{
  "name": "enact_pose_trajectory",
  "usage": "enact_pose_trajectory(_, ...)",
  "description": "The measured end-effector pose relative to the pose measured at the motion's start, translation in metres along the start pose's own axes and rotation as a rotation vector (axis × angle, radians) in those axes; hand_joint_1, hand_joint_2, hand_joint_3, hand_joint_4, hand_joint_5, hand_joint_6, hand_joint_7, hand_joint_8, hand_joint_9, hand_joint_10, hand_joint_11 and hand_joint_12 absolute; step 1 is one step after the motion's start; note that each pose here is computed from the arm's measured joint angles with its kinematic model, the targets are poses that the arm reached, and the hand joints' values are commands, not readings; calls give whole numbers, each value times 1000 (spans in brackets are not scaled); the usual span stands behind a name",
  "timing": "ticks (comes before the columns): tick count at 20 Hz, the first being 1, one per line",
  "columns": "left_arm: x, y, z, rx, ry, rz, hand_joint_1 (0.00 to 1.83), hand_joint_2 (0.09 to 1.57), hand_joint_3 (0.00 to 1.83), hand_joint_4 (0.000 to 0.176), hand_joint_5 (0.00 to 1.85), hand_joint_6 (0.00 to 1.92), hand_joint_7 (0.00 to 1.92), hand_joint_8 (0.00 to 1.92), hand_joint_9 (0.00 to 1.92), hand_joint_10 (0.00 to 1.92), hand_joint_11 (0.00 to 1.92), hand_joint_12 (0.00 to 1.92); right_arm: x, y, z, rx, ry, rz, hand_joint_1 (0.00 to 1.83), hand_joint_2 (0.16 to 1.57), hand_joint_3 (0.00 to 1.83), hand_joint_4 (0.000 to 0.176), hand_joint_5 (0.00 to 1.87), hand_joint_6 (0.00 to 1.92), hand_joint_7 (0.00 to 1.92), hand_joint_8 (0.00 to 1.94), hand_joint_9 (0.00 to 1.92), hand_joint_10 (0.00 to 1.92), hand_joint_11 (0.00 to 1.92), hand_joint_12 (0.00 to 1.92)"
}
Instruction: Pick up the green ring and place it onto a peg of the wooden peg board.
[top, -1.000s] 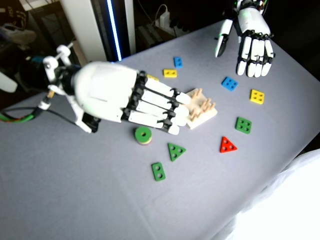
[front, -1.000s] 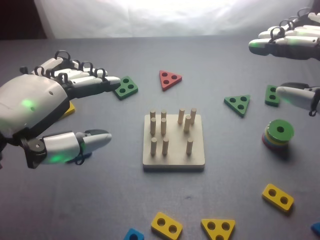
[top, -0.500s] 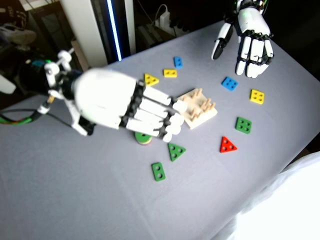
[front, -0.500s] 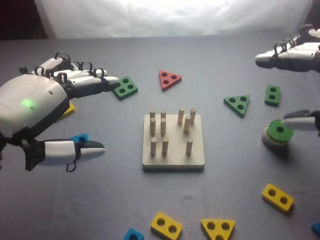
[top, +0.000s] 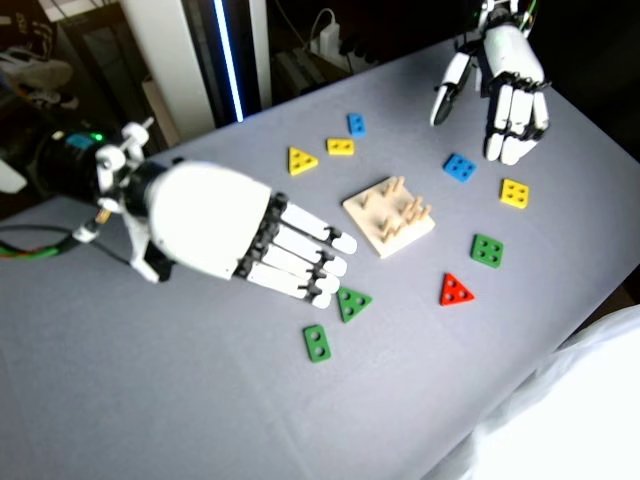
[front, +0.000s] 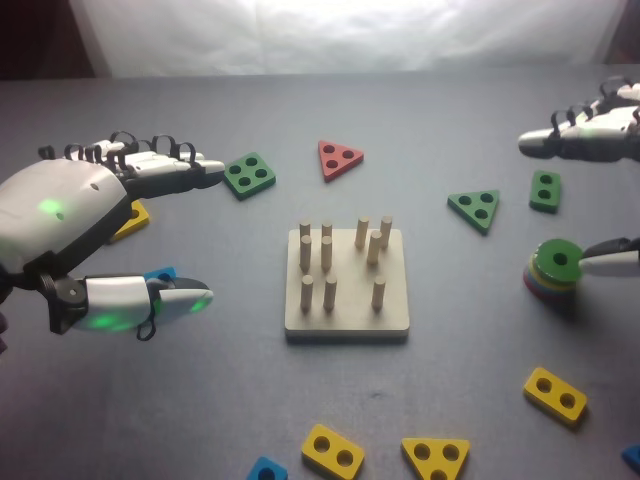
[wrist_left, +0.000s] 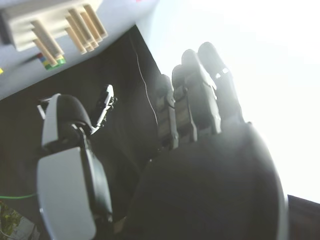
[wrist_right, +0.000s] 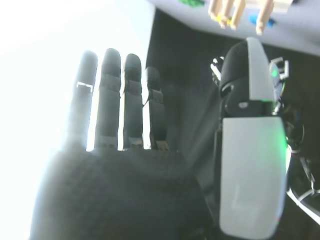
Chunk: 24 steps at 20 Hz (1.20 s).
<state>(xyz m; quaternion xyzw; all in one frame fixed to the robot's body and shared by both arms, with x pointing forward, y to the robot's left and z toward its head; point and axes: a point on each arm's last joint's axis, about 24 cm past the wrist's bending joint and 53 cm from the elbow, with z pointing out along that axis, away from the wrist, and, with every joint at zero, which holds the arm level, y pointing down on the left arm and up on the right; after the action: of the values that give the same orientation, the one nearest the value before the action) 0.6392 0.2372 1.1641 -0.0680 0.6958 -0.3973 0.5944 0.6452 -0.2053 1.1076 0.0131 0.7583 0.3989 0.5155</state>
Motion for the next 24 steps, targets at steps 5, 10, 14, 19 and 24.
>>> enact_pose_trajectory(5, 2, 0, 0, -1, -1, -7, 850, 993, 0, 6, 460, 0, 389, 0, 441, 1, 102, 1002, 23, -14, 5, 48, 76, -24, 898, 969, 4, 63, 401, 0, 444, 2, 456, 5, 130, 763)
enact_pose_trajectory(10, 1, -1, 0, 3, -4, -8, 851, 989, 0, 0, 475, 2, 392, 2, 449, 7, 92, 1102, 40, -23, 22, 83, 133, -85, 982, 952, 5, 38, 426, 0, 516, 0, 531, 0, 250, 700)
enact_pose_trajectory(14, 3, 1, -1, -4, -3, -14, 856, 1003, 6, 7, 473, 0, 387, 3, 429, 1, 100, 1058, 53, -27, 30, 112, 178, -164, 1038, 940, 0, 43, 403, 4, 543, 0, 564, 2, 190, 873)
enact_pose_trajectory(19, 2, 0, -2, 2, -10, -14, 829, 1010, 4, 28, 465, 2, 384, 1, 435, 5, 127, 1072, 59, -36, 28, 144, 208, -186, 1106, 915, 0, 39, 427, 3, 585, 4, 589, 4, 186, 902)
enact_pose_trajectory(24, 3, 3, -4, -10, -10, -21, 821, 1016, 0, 24, 483, 0, 392, 0, 430, 0, 96, 1061, 59, -36, 28, 145, 208, -185, 1120, 938, 1, 0, 673, 6, 835, 26, 850, 77, 387, 1181)
